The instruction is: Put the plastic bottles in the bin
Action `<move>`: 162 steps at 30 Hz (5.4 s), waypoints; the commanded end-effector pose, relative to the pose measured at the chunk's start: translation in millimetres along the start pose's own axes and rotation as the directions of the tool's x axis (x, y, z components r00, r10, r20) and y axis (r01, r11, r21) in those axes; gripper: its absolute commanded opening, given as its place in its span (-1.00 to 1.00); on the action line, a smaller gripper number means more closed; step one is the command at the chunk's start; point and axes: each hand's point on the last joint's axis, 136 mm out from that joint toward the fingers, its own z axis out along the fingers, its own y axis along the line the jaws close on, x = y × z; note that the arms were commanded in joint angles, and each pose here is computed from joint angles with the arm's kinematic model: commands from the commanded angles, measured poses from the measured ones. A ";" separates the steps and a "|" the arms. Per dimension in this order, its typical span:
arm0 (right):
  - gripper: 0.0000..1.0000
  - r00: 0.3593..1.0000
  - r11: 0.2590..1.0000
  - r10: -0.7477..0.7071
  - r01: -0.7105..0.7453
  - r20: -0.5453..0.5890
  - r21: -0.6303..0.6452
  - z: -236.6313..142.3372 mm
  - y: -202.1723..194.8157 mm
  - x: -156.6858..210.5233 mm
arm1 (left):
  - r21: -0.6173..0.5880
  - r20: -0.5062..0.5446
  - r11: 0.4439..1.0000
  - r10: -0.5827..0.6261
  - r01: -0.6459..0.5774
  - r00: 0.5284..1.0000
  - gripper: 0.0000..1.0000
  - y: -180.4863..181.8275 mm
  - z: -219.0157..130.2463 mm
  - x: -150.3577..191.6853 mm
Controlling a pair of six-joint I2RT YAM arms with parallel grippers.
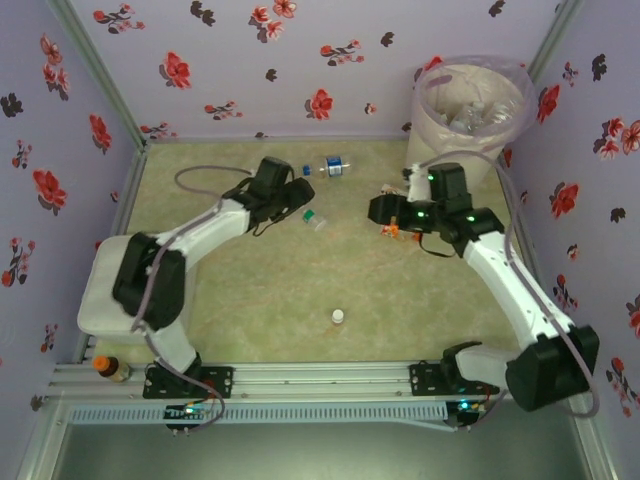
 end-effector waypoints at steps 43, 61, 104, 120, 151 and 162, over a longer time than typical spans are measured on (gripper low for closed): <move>-0.30 0.998 0.985 -0.023 0.034 0.066 -0.170 58.6 65.2 -51.3 | 0.610 0.240 0.486 0.639 -0.626 0.731 0.44 -85.6 -77.1 80.7; -0.87 0.664 0.781 -0.412 -0.095 0.624 0.617 -227.3 -28.2 -284.4 | 0.342 0.151 0.733 0.575 -0.588 0.804 1.00 -17.1 -56.4 63.4; 0.77 0.765 0.865 -0.210 -0.145 0.609 0.480 -182.6 -98.4 -334.4 | 0.172 0.015 0.607 0.786 -0.776 0.618 1.00 -27.6 -25.1 18.5; 0.77 0.880 0.899 -0.089 -0.131 0.467 0.418 -172.6 -79.1 -202.3 | 0.045 -0.020 0.721 0.692 -0.691 0.721 0.99 -19.9 126.4 -93.6; 0.75 0.876 0.916 -0.014 -0.182 0.482 0.357 -194.0 -46.1 -118.9 | 0.175 -0.120 0.663 0.748 -0.728 0.653 0.00 -27.0 202.2 -56.7; 0.68 0.839 0.956 0.112 -0.238 0.533 0.172 -169.3 -20.1 -114.3 | 0.200 0.036 0.658 0.736 -0.726 0.676 -0.12 -74.3 119.7 -79.9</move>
